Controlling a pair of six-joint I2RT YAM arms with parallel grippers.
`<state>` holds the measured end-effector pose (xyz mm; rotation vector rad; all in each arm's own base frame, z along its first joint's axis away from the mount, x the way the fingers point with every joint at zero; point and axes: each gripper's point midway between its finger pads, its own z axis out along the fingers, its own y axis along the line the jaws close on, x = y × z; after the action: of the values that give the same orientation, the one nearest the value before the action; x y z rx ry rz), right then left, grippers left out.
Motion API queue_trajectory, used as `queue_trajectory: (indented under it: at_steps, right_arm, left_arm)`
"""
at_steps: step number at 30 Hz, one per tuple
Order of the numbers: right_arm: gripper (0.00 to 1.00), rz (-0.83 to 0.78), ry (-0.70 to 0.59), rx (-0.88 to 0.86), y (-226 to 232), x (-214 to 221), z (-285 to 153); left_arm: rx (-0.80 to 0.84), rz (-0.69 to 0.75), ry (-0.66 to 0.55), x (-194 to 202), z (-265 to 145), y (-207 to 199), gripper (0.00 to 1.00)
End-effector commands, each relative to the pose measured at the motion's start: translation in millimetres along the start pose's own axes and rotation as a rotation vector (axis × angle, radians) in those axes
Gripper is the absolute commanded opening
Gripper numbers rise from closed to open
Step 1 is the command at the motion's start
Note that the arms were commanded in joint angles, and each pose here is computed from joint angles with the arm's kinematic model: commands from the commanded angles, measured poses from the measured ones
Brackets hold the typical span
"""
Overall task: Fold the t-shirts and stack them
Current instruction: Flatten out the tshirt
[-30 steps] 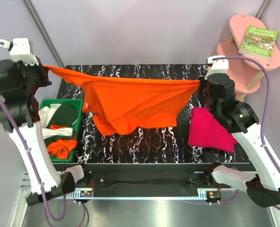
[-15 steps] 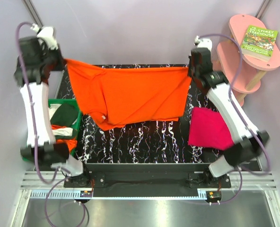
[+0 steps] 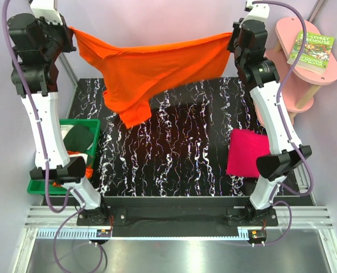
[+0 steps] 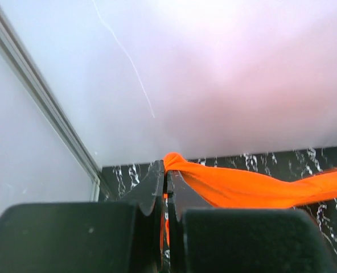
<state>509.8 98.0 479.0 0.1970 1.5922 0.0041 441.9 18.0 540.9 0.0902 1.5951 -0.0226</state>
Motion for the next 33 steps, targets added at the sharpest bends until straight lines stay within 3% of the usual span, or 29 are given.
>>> queue_trajectory:
  at_steps: [1, 2, 3, 4, 6, 8, 9, 11, 15, 18, 22, 26, 32, 33]
  right_arm:
    - [0.0, -0.01, 0.009, -0.004, -9, 4, -14]
    - [0.0, -0.008, -0.001, -0.016, -9, -2, -28]
    - [0.0, -0.048, 0.043, -0.02, -8, 24, -29]
    - [0.0, -0.065, 0.047, -0.015, -10, 29, -37]
    - [0.0, -0.111, 0.06, -0.034, -9, 42, -67]
    - [0.0, -0.157, 0.052, -0.07, -8, 44, -104]
    - [0.0, -0.168, 0.038, -0.055, -12, 41, -117]
    - [0.0, -0.178, -0.021, -0.097, -9, 20, -157]
    - [0.0, -0.157, -0.091, -0.103, -19, -21, -205]
    - [0.0, -0.138, -0.136, -0.11, -23, -47, -224]
    - [0.0, -0.111, -0.159, -0.121, -20, -61, -228]
    - [0.0, -0.142, -0.132, -0.107, -12, -44, -217]
    - [0.0, -0.197, -0.038, -0.082, 1, 24, -184]
    - [0.0, -0.192, -0.021, -0.08, 0, 35, -177]
  left_arm:
    - [-0.037, -0.007, -0.027, -4, -17, 2, 0.0]
    - [-0.031, -0.009, -0.024, -1, -22, 0, 0.0]
    - [-0.029, 0.001, -0.065, -15, -48, -4, 0.0]
    - [-0.012, -0.009, -0.007, 12, -48, -8, 0.0]
    - [-0.001, 0.004, -0.096, -7, -93, -18, 0.0]
    - [0.027, -0.002, -0.072, 9, -115, -27, 0.0]
    - [0.03, 0.005, -0.122, -3, -146, -33, 0.0]
    - [0.037, 0.009, -0.136, -7, -174, -39, 0.0]
    - [0.023, 0.042, -0.282, -54, -249, -49, 0.0]
    - [0.015, 0.043, -0.318, -69, -276, -52, 0.0]
    - [0.012, 0.034, -0.312, -67, -286, -53, 0.0]
    - [0.001, 0.024, -0.272, -50, -279, -51, 0.0]
    - [-0.004, 0.013, -0.119, 20, -228, -42, 0.0]
    - [0.001, 0.003, -0.049, 48, -210, -41, 0.0]
